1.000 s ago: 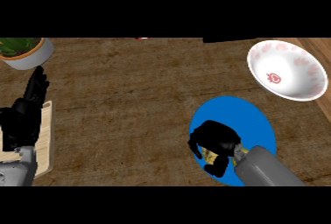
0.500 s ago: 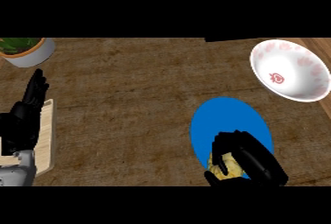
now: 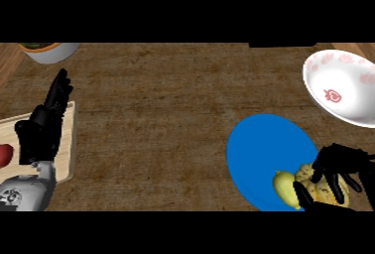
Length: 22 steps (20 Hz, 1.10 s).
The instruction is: Pick the squash from the plate and place it in the bowl
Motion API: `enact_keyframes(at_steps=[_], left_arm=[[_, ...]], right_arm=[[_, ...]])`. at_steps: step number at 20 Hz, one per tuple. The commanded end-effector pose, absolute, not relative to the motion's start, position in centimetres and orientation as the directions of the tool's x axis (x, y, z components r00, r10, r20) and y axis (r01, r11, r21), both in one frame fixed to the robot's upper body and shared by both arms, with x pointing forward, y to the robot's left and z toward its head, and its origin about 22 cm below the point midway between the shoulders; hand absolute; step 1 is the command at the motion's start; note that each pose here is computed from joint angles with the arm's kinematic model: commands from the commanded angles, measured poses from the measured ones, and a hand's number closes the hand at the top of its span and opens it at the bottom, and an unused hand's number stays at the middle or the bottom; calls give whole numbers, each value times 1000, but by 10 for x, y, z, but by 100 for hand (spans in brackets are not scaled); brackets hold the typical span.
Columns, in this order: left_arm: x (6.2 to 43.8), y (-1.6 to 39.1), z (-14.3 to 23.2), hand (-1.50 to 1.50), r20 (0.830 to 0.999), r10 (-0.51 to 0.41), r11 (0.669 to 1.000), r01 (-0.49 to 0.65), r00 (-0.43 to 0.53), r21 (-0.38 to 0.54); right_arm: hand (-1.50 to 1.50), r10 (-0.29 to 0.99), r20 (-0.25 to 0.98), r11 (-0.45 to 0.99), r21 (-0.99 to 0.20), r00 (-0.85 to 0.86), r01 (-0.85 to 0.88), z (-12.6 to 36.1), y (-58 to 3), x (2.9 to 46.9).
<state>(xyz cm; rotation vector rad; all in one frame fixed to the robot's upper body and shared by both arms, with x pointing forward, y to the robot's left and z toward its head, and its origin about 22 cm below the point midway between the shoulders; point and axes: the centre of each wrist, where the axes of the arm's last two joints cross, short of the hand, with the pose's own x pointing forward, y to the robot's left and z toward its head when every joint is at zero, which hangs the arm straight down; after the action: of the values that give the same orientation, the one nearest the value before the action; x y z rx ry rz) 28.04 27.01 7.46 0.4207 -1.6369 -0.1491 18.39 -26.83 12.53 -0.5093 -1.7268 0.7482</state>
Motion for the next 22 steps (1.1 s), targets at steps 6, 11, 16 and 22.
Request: enact_keyframes(at_steps=[6,11,16,22], left_arm=[[286,261,81,0,935,-345,934,-131,-81,333],[299,270,78,0,933,-352,928,-157,-71,337],[292,264,78,0,934,-349,932,-136,-72,337],[301,258,78,0,934,-345,935,-121,-93,333]], right_arm=[[150,610,764,792,-590,-208,158,150,-337,256],[150,583,788,810,-545,-196,218,110,-384,286],[150,743,647,660,-669,-170,342,125,-404,328],[150,873,484,464,-781,-65,419,89,-442,337]])
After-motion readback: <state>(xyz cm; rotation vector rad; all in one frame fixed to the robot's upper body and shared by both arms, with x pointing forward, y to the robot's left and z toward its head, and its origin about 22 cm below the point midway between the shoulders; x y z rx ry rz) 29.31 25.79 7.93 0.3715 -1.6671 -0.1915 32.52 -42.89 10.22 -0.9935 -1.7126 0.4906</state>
